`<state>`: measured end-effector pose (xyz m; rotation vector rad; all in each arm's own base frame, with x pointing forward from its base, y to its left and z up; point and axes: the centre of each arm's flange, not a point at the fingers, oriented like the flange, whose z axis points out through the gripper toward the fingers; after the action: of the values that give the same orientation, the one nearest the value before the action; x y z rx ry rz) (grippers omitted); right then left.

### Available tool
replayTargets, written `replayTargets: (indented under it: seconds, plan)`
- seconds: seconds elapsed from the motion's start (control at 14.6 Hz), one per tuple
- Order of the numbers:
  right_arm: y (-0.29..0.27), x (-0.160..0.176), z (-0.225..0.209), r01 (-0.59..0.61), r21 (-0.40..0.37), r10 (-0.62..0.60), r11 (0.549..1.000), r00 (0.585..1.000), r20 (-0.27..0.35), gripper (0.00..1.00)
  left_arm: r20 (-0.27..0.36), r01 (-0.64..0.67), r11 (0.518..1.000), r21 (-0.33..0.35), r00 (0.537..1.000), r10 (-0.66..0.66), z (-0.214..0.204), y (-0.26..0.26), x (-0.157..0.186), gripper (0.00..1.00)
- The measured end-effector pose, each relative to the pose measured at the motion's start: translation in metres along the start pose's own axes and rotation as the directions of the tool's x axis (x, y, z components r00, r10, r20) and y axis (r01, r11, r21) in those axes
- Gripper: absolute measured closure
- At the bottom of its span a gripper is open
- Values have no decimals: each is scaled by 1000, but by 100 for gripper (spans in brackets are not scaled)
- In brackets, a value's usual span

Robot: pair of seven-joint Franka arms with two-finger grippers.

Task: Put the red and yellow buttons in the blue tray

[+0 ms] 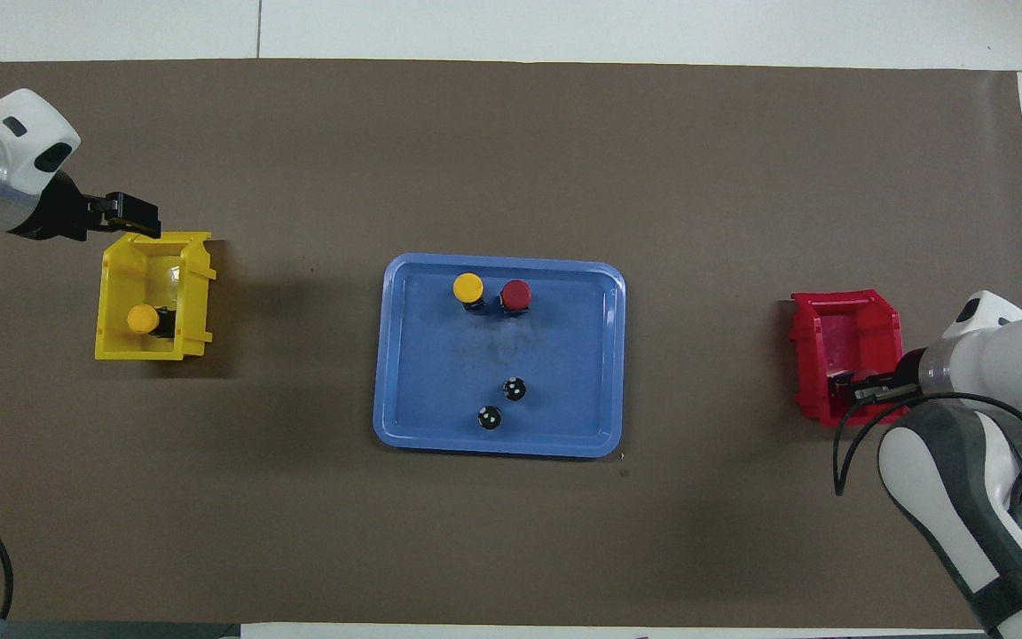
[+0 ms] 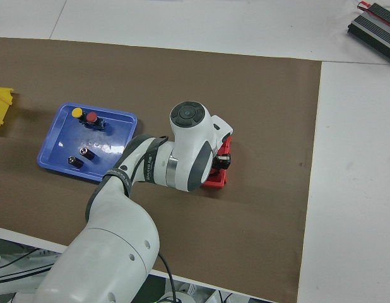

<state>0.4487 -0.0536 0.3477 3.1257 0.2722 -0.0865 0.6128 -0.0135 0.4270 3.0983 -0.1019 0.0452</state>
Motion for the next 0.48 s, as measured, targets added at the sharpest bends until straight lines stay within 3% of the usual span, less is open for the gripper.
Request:
replayTargets:
  seconds: [0.07, 0.14, 0.34, 0.48]
  plan:
    - [0, -1, 1, 0, 1, 0, 1000, 1000, 2, 47, 9, -8, 1000, -1, 1000, 8, 8, -5, -7, 27]
    - [-1, -2, 2, 0, 2, 0, 1000, 1000, 5, 52, 18, -15, 1000, -3, 1000, 15, 12, -10, -13, 31]
    - [-1, -3, 4, 3, -2, -3, 1000, 1000, -9, 59, 31, -18, 1000, -8, 999, 18, 19, -16, -34, 31]
    - [0, -1, 1, 5, -4, -5, 1000, 1000, -16, 59, 29, -19, 1000, -10, 999, 20, 29, -15, -48, 30]
